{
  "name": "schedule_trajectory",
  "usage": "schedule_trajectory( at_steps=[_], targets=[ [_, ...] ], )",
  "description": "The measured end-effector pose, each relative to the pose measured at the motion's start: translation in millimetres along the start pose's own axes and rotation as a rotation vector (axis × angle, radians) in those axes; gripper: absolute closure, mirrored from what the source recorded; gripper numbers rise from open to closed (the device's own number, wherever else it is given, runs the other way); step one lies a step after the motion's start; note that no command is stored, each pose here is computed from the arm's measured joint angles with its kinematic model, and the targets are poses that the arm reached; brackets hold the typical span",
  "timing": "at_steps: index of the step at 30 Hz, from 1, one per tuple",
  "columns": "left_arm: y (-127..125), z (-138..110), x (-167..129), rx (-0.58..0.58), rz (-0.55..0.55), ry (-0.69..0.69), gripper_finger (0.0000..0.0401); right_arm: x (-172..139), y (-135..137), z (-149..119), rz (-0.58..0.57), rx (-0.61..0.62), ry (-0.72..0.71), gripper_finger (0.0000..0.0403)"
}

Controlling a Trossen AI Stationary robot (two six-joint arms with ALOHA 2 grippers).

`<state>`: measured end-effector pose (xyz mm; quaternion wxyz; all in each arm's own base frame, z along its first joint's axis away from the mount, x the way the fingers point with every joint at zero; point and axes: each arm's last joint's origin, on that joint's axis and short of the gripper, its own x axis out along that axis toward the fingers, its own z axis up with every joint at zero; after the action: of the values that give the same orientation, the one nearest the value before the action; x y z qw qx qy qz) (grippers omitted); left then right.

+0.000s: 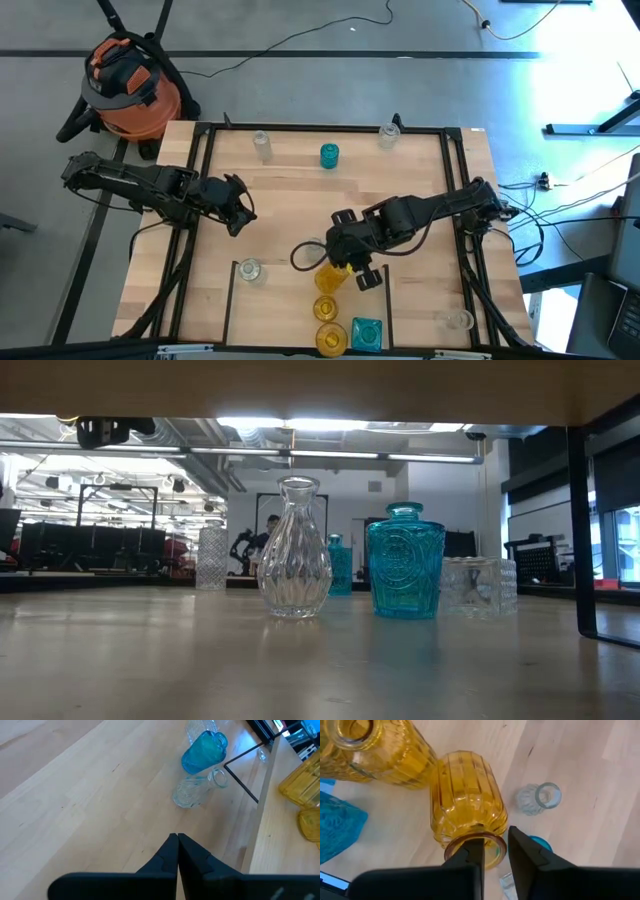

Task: Sort vases onto shelf
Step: Put the yellow vase on the shelf aligned with the other yellow vase

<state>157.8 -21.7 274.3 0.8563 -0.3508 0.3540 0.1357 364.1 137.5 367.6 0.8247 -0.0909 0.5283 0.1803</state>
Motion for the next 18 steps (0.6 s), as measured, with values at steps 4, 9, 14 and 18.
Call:
schedule_trajectory(
  at_steps=[4, 9, 14, 18],
  targets=[
    [0.0, 0.0, 0.0, 0.004, 0.000, 0.000, 0.0401, 0.0, 0.4, -0.4, -0.001, -0.004, 0.005, 0.0346],
    [0.0, 0.0, 0.0, 0.018, 0.000, 0.000, 0.0401, 0.0, 0.6, -1.0, -0.001, -0.005, 0.010, 0.0351],
    [0.0, 0.0, 0.0, 0.025, 0.001, 0.000, 0.0401, 0.0, 0.6, -2.5, -0.001, -0.004, 0.026, 0.0352],
    [0.1, 0.0, 0.0, 0.025, 0.002, -0.002, 0.0401, -0.3, 0.3, -3.3, -0.001, -0.003, 0.033, 0.0352]
  ],
)
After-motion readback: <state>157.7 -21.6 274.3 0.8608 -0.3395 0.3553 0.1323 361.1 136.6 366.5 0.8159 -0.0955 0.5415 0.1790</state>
